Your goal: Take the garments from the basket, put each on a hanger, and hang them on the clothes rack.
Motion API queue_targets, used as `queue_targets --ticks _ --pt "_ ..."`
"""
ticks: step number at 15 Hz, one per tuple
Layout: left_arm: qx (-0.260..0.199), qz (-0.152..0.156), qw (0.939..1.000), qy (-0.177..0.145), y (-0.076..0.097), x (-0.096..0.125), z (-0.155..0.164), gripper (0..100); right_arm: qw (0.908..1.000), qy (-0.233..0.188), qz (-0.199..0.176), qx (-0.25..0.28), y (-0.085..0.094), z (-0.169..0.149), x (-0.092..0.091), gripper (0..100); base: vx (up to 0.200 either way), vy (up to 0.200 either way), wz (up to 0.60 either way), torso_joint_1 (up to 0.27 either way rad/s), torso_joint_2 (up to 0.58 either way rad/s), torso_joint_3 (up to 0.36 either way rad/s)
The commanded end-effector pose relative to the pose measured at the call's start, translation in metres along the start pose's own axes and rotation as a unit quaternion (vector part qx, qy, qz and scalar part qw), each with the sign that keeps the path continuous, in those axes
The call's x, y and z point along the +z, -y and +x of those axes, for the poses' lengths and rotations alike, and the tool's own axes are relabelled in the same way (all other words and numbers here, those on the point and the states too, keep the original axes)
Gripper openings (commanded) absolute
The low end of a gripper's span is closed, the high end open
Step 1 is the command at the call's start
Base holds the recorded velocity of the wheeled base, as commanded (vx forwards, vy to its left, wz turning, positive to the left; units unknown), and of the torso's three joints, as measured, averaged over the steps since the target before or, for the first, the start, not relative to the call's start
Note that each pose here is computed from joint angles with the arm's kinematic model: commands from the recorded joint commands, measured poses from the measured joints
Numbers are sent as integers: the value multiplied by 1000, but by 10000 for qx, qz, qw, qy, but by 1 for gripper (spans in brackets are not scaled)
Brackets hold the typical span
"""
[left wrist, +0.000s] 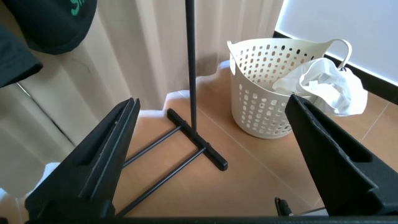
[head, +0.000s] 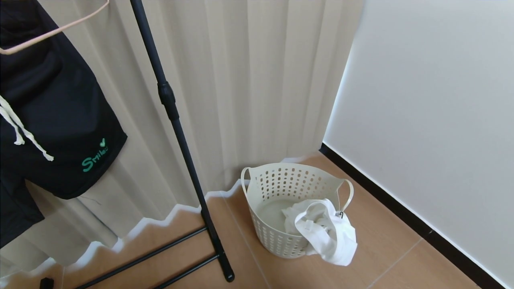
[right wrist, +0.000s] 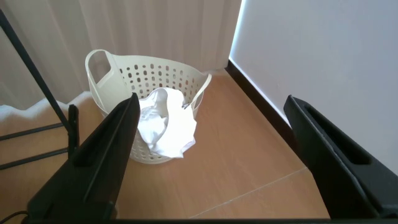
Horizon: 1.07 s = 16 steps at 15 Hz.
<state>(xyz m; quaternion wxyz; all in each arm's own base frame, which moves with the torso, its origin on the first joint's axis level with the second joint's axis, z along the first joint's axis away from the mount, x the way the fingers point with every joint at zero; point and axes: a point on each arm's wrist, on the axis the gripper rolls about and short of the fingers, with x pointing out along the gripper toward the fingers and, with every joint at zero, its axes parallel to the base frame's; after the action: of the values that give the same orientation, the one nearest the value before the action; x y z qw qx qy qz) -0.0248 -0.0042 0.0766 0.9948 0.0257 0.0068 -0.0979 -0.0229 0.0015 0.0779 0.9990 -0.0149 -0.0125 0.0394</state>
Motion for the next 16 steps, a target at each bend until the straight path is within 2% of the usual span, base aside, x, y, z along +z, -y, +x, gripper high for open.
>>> queue_targets --ticks 1,16 --pt "4 0 10000 -5 0 0 0 100 10000 -4 -1 3 0 0 0 100 0 0 0 -2 7 -193" --pt "4 0 10000 -5 0 0 0 100 10000 4 -1 3 0 0 0 100 0 0 0 5 1 -200"
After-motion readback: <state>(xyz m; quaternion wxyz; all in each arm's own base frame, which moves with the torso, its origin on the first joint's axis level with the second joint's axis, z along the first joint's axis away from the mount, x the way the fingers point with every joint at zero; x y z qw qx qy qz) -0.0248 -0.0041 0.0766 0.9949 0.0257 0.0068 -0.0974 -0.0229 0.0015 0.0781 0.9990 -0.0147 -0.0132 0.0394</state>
